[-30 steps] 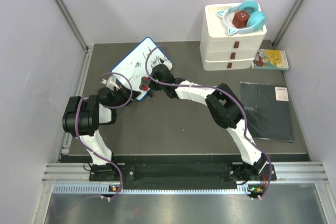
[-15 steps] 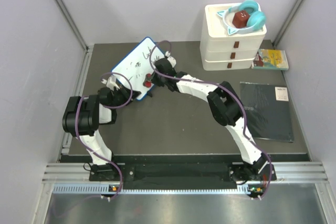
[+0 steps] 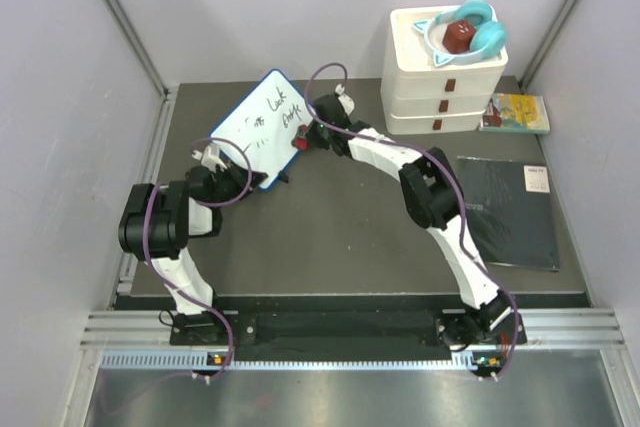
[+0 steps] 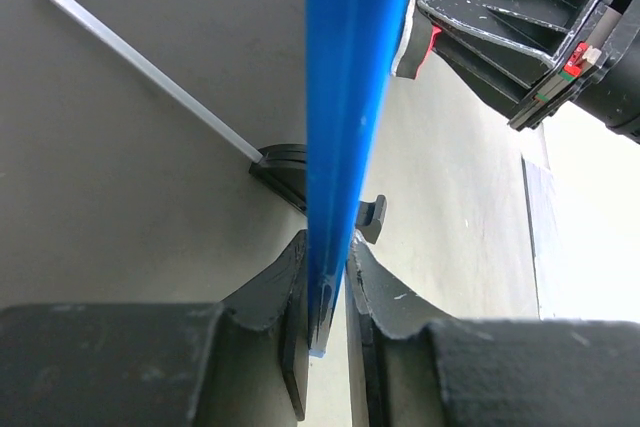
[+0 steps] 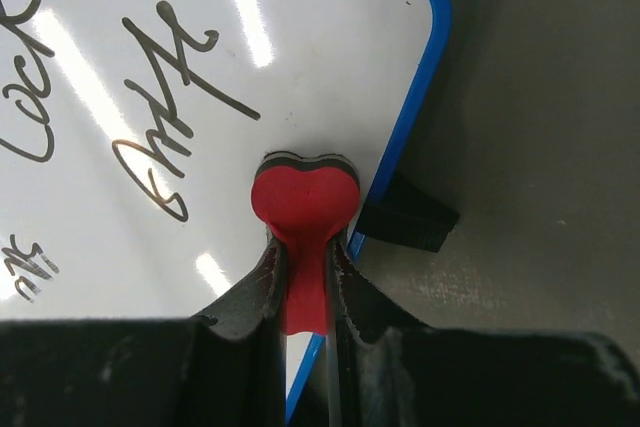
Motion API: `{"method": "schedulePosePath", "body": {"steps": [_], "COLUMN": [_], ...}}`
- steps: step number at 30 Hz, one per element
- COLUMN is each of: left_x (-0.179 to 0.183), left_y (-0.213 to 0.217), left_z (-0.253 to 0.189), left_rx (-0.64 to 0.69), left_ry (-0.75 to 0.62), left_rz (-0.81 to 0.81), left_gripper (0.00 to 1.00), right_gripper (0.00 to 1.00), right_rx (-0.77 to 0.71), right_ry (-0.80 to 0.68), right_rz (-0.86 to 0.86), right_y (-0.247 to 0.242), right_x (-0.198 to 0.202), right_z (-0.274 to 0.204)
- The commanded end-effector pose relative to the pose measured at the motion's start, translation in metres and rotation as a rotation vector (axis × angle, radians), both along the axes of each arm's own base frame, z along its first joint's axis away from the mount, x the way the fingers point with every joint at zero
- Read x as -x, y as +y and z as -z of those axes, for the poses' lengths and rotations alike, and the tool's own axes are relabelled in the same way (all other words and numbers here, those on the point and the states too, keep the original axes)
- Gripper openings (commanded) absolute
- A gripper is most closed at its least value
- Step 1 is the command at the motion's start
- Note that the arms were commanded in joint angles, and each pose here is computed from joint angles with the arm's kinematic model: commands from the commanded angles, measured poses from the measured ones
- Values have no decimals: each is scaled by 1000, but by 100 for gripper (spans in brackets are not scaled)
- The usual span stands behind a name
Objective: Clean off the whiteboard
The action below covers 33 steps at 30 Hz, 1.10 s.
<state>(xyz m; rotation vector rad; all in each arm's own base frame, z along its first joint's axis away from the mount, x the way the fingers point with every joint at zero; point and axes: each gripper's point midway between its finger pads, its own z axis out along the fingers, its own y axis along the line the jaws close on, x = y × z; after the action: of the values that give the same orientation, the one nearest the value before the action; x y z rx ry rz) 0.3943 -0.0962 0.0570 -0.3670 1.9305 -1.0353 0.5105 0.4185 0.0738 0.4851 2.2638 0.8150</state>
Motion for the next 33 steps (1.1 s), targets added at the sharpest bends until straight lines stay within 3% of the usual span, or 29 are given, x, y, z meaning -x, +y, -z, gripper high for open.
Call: {"method": "schedulePosePath", "body": {"steps": [1, 11, 15, 26, 33], "left_x": [19, 19, 19, 23, 22], "left_y": [-7, -6, -4, -10, -11], "left_z": [21, 25, 24, 29, 29], "left_rx": [14, 10, 3, -12, -24], "left_ry": [105, 126, 130, 153, 155], "left_rz": [34, 28, 23, 51, 50], "left_gripper": [6, 4, 4, 3, 3], "right_gripper": [0, 0, 0, 0, 0], "right_rx": [1, -104, -70, -123, 26], "right_ry": [-30, -146, -190, -200, -158], "right_rz": [-120, -265, -320, -486, -419], "right_y": [45, 114, 130, 156, 132], "right_x": [19, 60, 67, 79, 70], "right_z": [7, -54, -63, -58, -25]}}
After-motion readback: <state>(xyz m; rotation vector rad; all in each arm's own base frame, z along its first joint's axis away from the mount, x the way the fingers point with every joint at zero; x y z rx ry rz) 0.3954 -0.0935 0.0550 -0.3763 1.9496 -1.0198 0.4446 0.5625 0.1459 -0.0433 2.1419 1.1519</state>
